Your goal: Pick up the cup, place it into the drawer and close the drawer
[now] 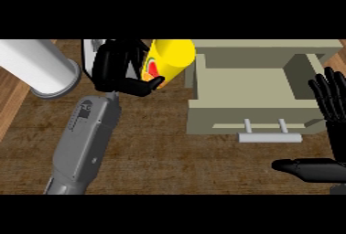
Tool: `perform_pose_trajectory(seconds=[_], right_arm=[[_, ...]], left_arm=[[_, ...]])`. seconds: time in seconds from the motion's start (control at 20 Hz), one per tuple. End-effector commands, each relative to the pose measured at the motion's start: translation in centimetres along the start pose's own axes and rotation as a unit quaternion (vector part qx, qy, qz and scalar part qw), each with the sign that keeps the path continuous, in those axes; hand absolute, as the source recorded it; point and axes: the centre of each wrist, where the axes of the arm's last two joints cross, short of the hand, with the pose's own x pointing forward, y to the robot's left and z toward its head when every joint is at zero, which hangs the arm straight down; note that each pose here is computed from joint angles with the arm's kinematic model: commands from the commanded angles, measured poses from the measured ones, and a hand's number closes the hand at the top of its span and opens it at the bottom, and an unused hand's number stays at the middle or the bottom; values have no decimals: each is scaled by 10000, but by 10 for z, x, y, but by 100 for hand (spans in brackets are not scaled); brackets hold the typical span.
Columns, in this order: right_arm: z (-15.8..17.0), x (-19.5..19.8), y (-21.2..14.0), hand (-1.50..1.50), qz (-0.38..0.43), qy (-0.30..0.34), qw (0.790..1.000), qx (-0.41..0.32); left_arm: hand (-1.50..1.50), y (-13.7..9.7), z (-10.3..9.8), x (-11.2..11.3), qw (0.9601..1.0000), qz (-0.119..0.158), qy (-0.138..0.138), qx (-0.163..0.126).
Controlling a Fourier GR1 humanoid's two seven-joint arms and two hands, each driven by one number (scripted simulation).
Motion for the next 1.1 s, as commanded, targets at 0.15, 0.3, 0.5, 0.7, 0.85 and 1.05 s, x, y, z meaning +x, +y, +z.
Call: perform_pose_trajectory(seconds=[0.15,0.3,0.5,0.7,0.85,1.05], right_arm=[[-13,8,-3,-150,104,14,9999,82],[3,-3,0,-150,-47,-43,9999,123],[-20,6,-21,-150,9,-85,10000,29],[-14,2,-8,-150,-55,-89,9999,40],[5,-2,-3,-150,-61,-45,9999,143],[-3,-9,-13,-150,-50,-38,9998,188]], left_arm=[[150,-70,-68,40,9992,-292,134,-246],[150,-78,-75,26,9981,-506,269,-244],[150,-98,-87,30,9975,-346,601,-168],[150,-116,-100,30,9954,-360,875,-121],[150,-120,-94,16,9933,-474,1055,-49],[150,-116,-85,-2,9908,-683,1166,-56]])
